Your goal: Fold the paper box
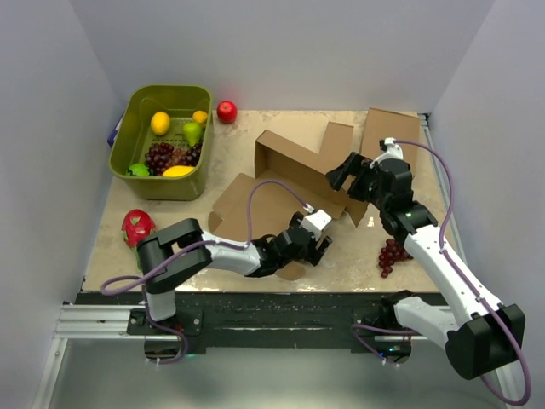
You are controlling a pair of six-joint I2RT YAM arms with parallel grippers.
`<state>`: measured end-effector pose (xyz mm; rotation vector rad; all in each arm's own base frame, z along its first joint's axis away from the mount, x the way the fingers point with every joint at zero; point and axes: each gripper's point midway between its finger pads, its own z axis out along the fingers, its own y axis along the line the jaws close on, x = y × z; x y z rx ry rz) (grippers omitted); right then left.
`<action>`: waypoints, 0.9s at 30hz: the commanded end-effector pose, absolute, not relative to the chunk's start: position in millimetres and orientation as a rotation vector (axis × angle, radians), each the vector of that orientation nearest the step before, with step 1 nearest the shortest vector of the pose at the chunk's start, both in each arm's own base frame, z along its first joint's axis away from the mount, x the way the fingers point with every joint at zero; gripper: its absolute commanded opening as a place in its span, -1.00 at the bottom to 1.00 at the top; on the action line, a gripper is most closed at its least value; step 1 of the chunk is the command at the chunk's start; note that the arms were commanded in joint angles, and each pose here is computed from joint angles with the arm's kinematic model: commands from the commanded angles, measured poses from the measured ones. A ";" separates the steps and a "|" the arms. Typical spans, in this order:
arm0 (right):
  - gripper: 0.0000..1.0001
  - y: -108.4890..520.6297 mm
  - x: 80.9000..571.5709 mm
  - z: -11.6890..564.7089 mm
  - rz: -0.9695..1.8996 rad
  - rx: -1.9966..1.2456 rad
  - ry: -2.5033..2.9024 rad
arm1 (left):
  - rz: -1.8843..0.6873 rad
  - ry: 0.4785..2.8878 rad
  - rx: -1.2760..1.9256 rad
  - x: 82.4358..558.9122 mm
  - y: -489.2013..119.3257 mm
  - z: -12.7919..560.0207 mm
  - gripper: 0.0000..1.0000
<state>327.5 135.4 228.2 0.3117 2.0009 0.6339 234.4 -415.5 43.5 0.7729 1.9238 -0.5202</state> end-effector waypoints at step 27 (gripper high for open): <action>0.70 141.0 331.9 248.7 0.715 0.304 1.949 | -0.358 2.016 0.833 243.2 -405.2 -1.2 -0.22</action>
